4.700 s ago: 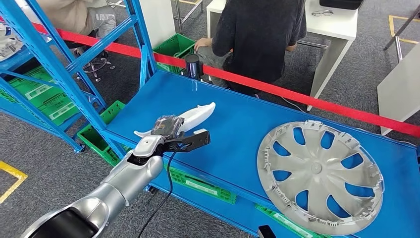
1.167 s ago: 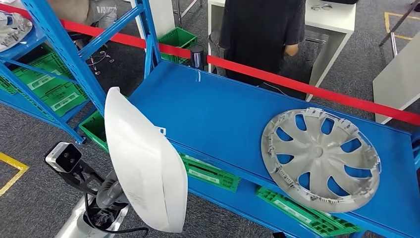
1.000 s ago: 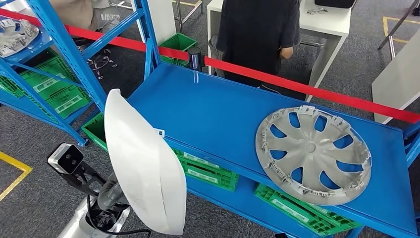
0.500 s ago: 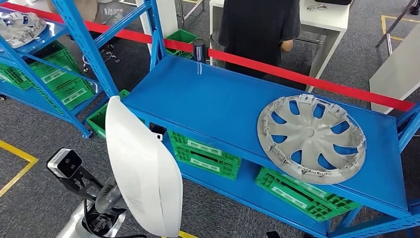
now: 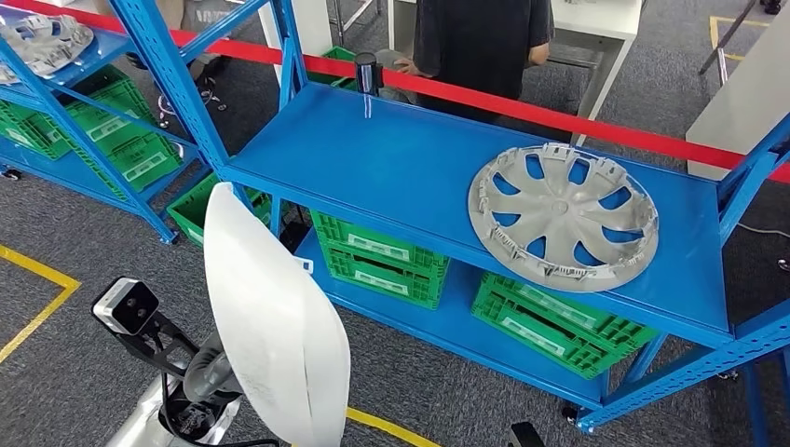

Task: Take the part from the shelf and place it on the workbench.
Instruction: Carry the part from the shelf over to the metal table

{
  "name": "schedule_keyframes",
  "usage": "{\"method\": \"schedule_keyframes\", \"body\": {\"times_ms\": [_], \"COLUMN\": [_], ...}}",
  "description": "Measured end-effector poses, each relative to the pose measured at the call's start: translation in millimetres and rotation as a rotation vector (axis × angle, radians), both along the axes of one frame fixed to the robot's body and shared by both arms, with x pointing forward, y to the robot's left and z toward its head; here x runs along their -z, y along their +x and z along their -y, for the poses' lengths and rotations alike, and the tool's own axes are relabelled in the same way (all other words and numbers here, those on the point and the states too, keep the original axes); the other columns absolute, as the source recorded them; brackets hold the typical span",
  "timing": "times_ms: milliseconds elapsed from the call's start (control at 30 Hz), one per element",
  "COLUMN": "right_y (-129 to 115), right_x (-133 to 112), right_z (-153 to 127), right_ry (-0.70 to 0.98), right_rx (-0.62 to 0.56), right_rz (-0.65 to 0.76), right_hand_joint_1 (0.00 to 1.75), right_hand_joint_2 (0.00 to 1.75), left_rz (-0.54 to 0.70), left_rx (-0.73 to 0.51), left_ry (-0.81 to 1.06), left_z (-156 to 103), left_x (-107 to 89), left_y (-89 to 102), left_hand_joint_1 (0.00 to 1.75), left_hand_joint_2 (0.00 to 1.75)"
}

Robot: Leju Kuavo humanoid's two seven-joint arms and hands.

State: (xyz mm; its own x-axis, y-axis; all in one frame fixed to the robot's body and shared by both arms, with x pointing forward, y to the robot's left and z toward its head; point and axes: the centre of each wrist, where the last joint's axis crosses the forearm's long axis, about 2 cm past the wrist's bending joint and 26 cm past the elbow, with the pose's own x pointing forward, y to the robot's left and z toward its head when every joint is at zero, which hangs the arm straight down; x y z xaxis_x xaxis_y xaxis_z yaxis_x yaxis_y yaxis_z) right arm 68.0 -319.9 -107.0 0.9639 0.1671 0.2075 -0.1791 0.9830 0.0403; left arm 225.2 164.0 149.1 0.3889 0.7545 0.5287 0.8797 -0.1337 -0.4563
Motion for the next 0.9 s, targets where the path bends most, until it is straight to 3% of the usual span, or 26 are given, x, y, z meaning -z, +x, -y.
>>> {"method": "schedule_keyframes", "body": {"times_ms": [900], "right_y": [-6], "right_x": [0], "right_z": [3], "right_ry": [0.008], "right_rx": [-0.009], "right_rz": [0.011], "right_hand_joint_1": [0.00], "right_hand_joint_2": [0.00], "left_rz": [0.002], "left_rx": [-0.010], "left_ry": [-0.020], "left_z": [-5], "left_x": [6.2], "left_y": [-8.4], "left_hand_joint_1": [1.75], "left_hand_joint_2": [1.75]}}
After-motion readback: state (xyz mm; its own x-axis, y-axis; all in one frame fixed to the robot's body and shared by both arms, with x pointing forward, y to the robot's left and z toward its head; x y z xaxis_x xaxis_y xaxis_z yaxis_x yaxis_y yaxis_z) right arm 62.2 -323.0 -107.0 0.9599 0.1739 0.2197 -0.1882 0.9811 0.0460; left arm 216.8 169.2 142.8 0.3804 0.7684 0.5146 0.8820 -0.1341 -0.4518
